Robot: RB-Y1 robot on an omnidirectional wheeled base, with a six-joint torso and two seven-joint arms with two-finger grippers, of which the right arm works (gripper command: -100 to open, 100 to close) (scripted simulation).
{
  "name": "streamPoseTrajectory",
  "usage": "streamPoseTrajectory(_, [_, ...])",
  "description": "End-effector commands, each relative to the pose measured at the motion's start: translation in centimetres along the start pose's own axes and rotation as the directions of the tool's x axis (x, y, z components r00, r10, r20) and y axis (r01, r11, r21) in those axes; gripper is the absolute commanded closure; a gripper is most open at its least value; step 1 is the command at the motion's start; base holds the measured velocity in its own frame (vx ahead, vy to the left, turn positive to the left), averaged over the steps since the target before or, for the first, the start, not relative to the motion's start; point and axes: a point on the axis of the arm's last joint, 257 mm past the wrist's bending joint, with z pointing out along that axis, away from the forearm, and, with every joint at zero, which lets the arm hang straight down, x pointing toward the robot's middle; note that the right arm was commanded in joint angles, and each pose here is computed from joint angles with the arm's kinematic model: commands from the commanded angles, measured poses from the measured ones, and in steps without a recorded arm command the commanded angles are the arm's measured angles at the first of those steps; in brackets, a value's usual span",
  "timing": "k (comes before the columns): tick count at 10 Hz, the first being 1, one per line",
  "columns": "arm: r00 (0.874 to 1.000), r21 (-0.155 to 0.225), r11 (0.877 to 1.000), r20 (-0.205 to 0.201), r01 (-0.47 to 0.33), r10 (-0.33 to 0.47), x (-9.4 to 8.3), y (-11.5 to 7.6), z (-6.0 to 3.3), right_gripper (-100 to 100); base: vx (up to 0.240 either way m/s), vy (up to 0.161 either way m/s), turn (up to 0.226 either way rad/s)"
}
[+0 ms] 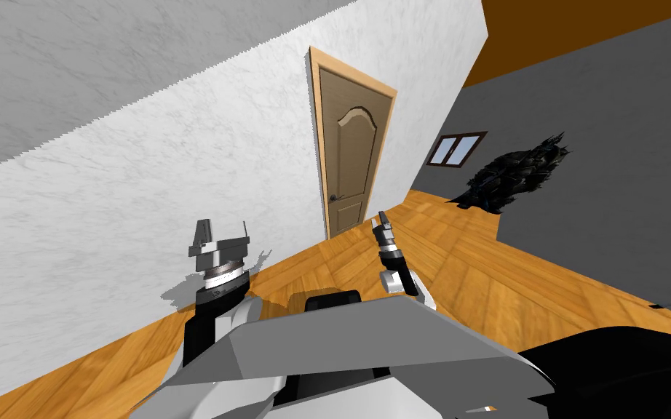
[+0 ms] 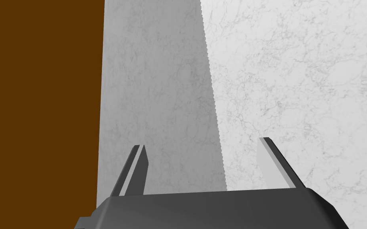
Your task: Pull the door open
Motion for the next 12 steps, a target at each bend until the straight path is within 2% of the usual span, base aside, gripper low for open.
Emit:
streamPoseTrajectory(1, [1.0,0.015,1.0,-0.011,-0.004,0.004,0.2,-1.2,-0.11,-100,0.101,0.003,0.045])
streamPoseTrajectory(12, [0.996,0.131,0.991,-0.083,-0.019,0.03,0.9,-9.5,-1.18,-100,0.101,-0.006,0.054])
